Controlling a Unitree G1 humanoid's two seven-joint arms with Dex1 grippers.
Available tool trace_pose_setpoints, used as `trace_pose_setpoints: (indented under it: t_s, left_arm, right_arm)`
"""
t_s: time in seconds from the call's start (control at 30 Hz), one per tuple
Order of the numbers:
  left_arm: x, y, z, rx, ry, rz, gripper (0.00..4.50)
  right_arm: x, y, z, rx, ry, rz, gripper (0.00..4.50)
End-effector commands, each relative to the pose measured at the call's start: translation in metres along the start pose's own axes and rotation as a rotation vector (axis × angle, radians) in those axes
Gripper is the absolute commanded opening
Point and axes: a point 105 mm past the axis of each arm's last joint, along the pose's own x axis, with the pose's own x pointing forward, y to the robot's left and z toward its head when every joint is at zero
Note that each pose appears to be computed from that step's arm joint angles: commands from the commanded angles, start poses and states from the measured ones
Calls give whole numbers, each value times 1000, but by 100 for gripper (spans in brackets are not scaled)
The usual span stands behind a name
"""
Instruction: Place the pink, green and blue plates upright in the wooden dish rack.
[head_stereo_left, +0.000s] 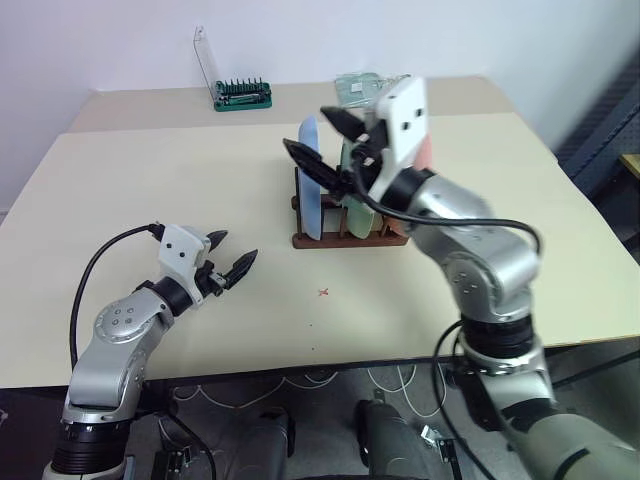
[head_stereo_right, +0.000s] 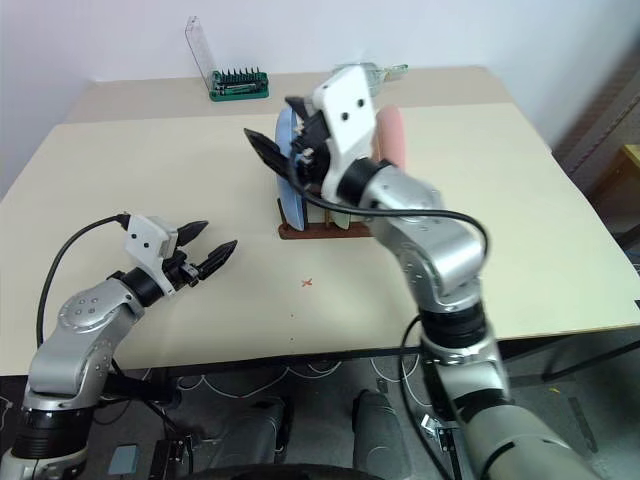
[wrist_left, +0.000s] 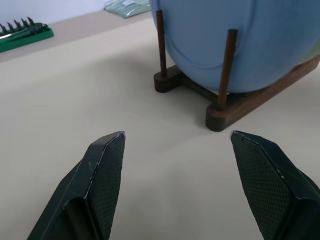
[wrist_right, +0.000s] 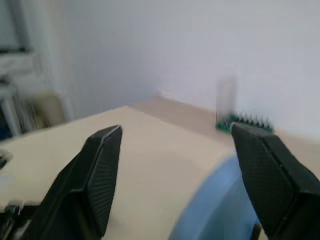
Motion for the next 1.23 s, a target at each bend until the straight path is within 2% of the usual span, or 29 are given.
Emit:
trace_pose_setpoints:
  t_s: [0.03, 0.17, 0.3, 0.4, 0.6, 0.7, 0.93, 1.03, 1.23]
  left_arm:
    - [1, -1, 9, 27, -36, -9, 346]
    - [4, -4, 4, 21, -21, -37, 346]
    - [13, -8, -1, 28, -14, -74, 346]
    - [22, -9, -3, 25, -17, -82, 346]
    - [23, -6, -11, 41, -1, -73, 346]
    - [19, 1, -18, 47, 18, -28, 346]
    - [1, 16, -28, 72, 53, 52, 346]
    - [0, 14, -29, 79, 54, 58, 346]
    - [3, 13, -27, 69, 39, 83, 346]
  right_arm:
    - [-36, -22, 25, -101, -81, -29, 350]
    - [-110, -62, -4, -97, 112, -130, 350]
    - [-168, -64, -41, -44, 301, -160, 350]
    - [-188, -64, -66, -42, 386, -206, 350]
    - [-192, -65, -100, -35, 439, -250, 350]
    - [-197, -76, -117, -16, 452, -297, 350]
    - [-209, -93, -133, -28, 477, -334, 350]
    - [-212, -92, -139, -25, 481, -332, 350]
    - [-198, -98, -135, -32, 456, -317, 350]
